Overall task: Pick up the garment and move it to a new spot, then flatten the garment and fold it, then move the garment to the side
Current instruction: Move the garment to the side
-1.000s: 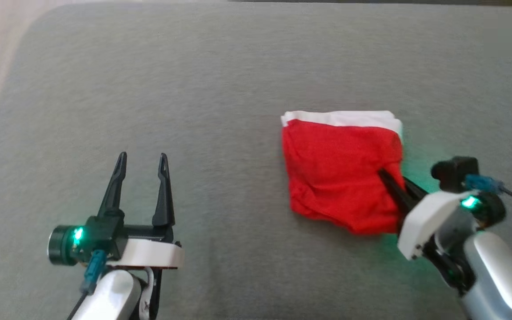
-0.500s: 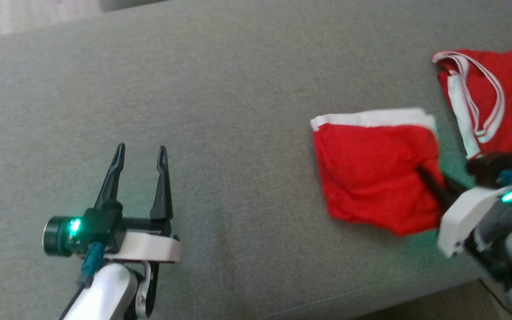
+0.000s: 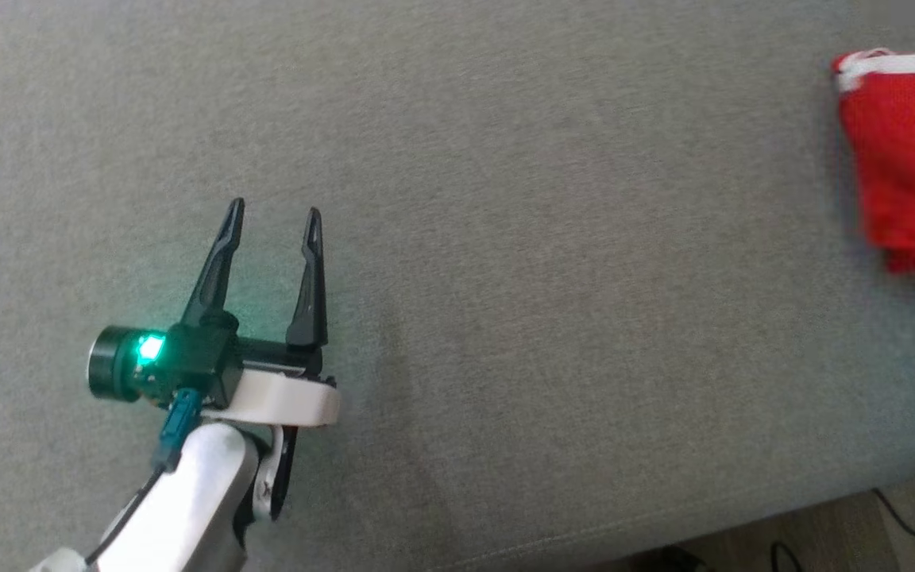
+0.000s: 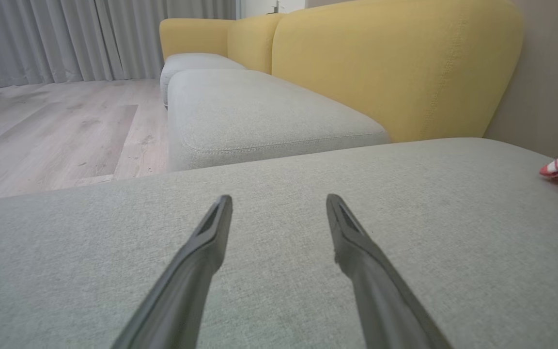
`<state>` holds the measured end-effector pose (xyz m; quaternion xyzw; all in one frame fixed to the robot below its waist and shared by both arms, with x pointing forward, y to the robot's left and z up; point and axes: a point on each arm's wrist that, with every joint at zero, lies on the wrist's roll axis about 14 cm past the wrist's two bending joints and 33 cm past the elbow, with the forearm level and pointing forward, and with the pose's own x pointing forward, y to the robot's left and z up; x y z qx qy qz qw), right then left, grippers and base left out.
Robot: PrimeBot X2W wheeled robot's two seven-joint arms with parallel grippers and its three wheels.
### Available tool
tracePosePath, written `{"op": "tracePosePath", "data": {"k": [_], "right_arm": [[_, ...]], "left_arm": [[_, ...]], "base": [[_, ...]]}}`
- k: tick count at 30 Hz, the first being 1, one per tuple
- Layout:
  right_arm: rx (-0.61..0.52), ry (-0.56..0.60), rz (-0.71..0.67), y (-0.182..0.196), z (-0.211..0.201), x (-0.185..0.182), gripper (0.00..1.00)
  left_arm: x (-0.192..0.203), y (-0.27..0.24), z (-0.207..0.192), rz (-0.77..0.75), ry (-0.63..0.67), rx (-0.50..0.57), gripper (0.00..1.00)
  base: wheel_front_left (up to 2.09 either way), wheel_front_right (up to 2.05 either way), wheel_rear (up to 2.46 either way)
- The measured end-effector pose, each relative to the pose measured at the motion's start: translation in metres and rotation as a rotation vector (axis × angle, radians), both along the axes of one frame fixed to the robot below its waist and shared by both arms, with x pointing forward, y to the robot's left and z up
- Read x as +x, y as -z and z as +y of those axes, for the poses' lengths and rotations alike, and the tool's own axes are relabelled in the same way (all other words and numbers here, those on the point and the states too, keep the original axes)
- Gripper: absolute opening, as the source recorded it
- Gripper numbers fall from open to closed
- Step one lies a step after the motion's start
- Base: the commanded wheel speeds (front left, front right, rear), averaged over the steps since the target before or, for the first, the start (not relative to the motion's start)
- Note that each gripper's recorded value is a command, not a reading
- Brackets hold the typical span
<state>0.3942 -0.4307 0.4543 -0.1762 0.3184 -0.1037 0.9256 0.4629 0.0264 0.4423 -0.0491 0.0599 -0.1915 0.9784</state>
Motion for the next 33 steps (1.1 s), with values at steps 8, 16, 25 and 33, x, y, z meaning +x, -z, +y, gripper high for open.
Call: {"op": "tracePosePath", "data": {"k": [8,16,25,33], "right_arm": [[-0.054,0.140,-0.020,0.009,-0.045,0.010,1.00],[-0.061,0.174,-0.105,0.022,-0.046,0.004,1.00],[0.069,0.033,-0.378,0.005,0.039,0.015,1.00],[0.247,-0.133,-0.525,-0.023,0.151,0.017,1.00]], "left_arm": [[0.008,0.009,0.009,0.009,-0.026,-0.002,1.00],[0.009,0.012,0.012,0.009,-0.036,0.005,1.00],[-0.008,-0.001,0.026,0.000,-0.071,0.036,1.00],[-0.025,-0.010,0.068,0.010,-0.182,0.096,1.00]], "base": [[0.00,0.00,0.00],[0.00,0.00,0.00],[0.00,0.00,0.00],[0.00,0.00,0.00]]}}
